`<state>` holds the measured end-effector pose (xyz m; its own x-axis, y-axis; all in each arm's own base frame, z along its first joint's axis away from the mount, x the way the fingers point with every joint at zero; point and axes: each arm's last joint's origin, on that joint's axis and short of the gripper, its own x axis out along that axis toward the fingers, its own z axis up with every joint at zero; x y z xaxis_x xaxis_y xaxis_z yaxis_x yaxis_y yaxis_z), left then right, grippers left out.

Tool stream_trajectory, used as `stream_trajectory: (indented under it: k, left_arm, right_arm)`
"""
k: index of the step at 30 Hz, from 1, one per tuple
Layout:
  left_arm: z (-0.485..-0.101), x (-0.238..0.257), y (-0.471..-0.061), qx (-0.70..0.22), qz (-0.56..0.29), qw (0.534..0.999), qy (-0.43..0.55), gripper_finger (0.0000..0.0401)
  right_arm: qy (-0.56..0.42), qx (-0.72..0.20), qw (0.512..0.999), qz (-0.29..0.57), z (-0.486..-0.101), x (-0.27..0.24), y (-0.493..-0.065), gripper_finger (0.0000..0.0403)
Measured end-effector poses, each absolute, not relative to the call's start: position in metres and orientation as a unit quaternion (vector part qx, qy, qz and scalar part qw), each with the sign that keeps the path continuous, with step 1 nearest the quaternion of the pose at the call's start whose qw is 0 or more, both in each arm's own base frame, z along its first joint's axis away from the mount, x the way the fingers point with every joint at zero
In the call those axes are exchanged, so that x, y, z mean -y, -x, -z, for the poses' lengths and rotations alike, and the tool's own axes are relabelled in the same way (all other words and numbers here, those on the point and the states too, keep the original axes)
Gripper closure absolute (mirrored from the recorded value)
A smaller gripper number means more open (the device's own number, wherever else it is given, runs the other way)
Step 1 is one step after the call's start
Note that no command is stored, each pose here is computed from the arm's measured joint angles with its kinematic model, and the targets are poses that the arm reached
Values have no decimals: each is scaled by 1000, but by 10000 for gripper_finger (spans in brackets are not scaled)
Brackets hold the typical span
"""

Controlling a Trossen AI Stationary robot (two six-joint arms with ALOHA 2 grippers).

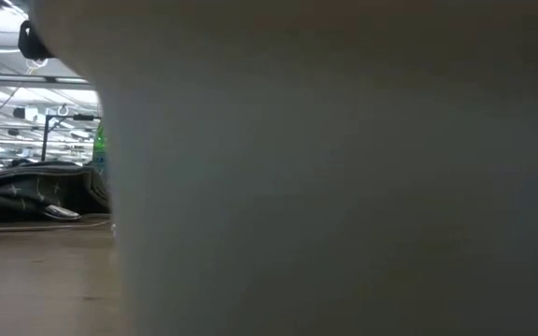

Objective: Sort silverware
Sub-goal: Put the table knife into the silverware tray

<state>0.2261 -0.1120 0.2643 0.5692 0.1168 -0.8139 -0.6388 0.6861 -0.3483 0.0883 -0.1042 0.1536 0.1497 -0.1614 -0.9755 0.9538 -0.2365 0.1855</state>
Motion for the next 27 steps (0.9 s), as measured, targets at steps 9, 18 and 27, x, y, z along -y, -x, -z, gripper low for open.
stream_trajectory:
  k: [9,18,27]
  left_arm:
    - [-264,112,-226,-403,-229,825,323,303]
    - [-264,112,-226,-403,-230,825,323,303]
    - [-264,112,-226,-403,-230,825,323,303]
  right_arm:
    - [-558,-373,501,547,-144,111,-94,297]
    - [-552,-381,493,554,-136,118,-99,297]
    - [-544,-392,483,564,-131,119,-100,297]
